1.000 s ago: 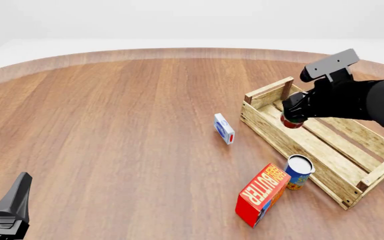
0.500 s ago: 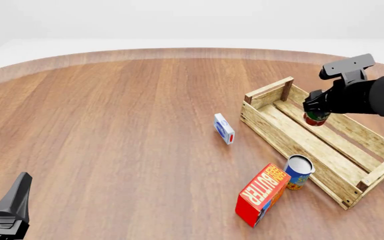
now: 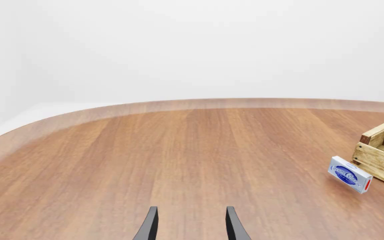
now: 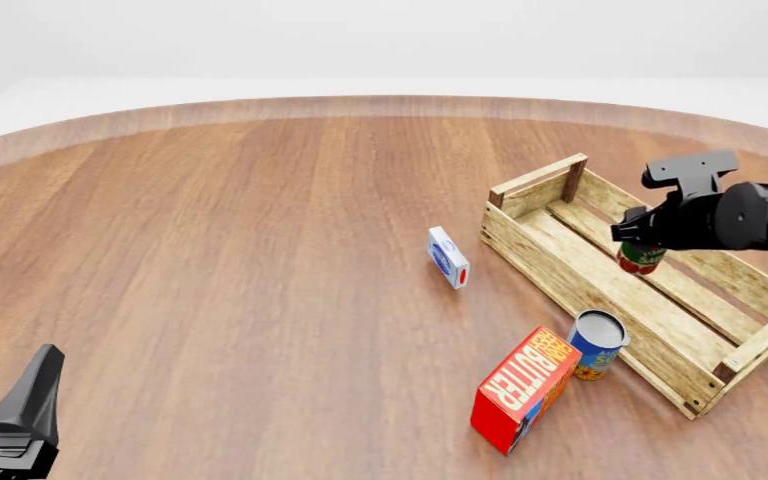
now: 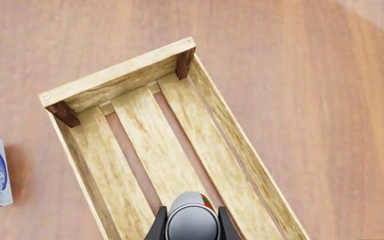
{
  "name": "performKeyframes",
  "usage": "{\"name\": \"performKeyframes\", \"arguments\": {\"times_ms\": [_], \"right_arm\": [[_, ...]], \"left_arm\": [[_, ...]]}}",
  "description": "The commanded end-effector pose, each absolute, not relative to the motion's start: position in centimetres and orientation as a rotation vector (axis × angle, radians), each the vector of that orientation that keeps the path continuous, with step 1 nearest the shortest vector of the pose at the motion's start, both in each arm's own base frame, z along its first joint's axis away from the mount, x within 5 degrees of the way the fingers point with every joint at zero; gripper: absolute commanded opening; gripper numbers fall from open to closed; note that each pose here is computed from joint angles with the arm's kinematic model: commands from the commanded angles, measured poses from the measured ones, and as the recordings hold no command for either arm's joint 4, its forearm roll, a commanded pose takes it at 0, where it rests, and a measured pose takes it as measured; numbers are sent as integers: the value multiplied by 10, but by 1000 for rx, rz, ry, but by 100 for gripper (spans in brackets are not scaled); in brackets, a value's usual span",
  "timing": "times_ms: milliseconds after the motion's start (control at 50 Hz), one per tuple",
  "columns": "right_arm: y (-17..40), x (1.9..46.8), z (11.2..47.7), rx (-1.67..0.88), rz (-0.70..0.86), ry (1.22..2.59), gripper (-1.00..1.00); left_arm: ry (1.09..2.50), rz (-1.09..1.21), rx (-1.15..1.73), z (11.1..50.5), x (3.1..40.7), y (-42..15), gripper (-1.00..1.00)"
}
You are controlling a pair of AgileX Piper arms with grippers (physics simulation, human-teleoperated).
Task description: Pick up the tomato sauce, and put it in the wooden tray.
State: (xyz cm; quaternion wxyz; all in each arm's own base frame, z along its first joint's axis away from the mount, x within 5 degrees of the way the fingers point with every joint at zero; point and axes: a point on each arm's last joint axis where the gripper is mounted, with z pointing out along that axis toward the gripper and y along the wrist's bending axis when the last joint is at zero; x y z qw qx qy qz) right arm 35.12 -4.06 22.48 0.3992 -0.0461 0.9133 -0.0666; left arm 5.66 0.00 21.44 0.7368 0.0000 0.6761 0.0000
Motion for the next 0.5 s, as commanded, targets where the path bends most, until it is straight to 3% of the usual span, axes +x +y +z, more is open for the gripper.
{"name": "performKeyframes", "arguments": {"times_ms": [20, 100, 140, 500], "right_arm": [[-57, 360, 199, -45, -177, 2329, -100], [-57, 360, 199, -45, -177, 2329, -100], [-60, 363, 182, -24, -170, 2356, -100], [-62, 362, 173, -13, -168, 2371, -100]], "left_arm": [[1485, 0, 0, 214, 57, 0, 100], [1485, 0, 0, 214, 57, 0, 100], [1485, 0, 0, 214, 57, 0, 100], [1485, 0, 0, 214, 57, 0, 100]]}}
